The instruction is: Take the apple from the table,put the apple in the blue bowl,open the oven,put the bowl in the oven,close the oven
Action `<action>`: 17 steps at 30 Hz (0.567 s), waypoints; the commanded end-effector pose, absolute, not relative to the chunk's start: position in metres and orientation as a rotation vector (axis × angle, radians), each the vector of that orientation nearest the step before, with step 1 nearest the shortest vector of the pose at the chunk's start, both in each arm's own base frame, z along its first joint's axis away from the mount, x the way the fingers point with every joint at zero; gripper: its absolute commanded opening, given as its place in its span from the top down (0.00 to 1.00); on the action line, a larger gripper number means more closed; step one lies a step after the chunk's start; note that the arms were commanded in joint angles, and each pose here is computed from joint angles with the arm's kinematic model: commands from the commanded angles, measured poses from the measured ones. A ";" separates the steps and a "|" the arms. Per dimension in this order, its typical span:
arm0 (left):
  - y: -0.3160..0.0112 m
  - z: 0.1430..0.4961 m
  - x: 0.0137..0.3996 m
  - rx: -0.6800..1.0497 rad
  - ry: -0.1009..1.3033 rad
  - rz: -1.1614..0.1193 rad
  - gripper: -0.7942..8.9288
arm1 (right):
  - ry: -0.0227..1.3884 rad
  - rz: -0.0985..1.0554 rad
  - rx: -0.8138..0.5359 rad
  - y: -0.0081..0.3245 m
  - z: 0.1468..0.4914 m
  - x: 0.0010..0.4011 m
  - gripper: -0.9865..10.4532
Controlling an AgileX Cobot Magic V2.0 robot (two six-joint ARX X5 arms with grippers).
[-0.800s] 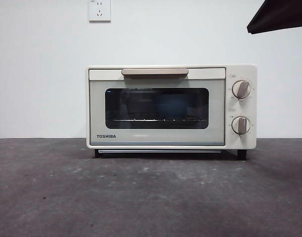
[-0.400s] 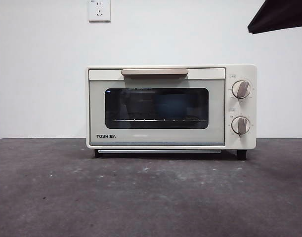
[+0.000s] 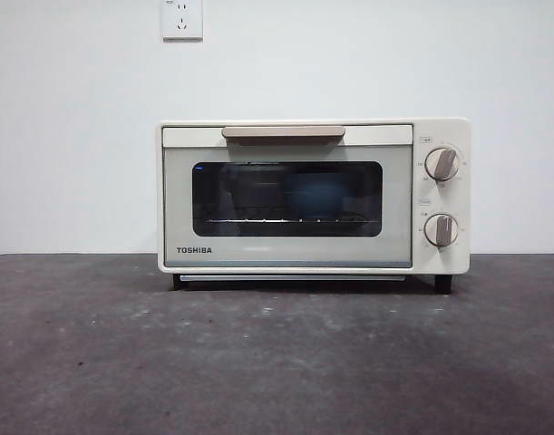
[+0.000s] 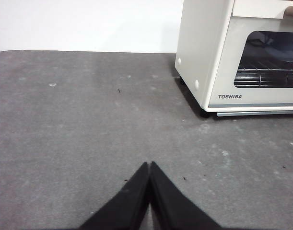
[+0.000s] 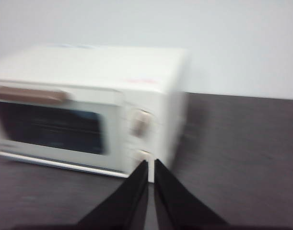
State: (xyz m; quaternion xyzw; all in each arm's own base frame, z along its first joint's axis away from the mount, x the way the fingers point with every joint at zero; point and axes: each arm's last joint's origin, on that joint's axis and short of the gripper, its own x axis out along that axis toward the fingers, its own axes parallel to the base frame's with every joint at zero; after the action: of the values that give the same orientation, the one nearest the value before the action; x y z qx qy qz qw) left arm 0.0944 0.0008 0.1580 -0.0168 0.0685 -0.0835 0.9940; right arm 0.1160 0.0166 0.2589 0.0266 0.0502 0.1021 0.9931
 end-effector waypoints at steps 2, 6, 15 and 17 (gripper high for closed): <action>0.001 0.150 0.096 -0.040 0.159 -0.164 0.91 | 0.017 0.116 0.015 0.007 0.237 0.107 0.91; 0.001 0.150 0.096 -0.040 0.159 -0.164 0.91 | -0.025 0.072 0.013 0.003 0.212 0.102 0.91; 0.001 0.150 0.096 -0.040 0.159 -0.164 0.91 | 0.014 0.026 0.016 0.001 0.165 0.098 0.91; 0.001 0.150 0.096 -0.040 0.158 -0.164 0.91 | 0.044 0.026 0.016 0.001 0.162 0.097 0.91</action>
State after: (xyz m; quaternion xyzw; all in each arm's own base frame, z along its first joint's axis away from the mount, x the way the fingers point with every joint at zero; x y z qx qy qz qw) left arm 0.0944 0.0008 0.1580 -0.0170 0.0686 -0.0833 0.9940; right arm 0.0970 0.0011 0.1637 0.0114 0.0195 0.0145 0.9996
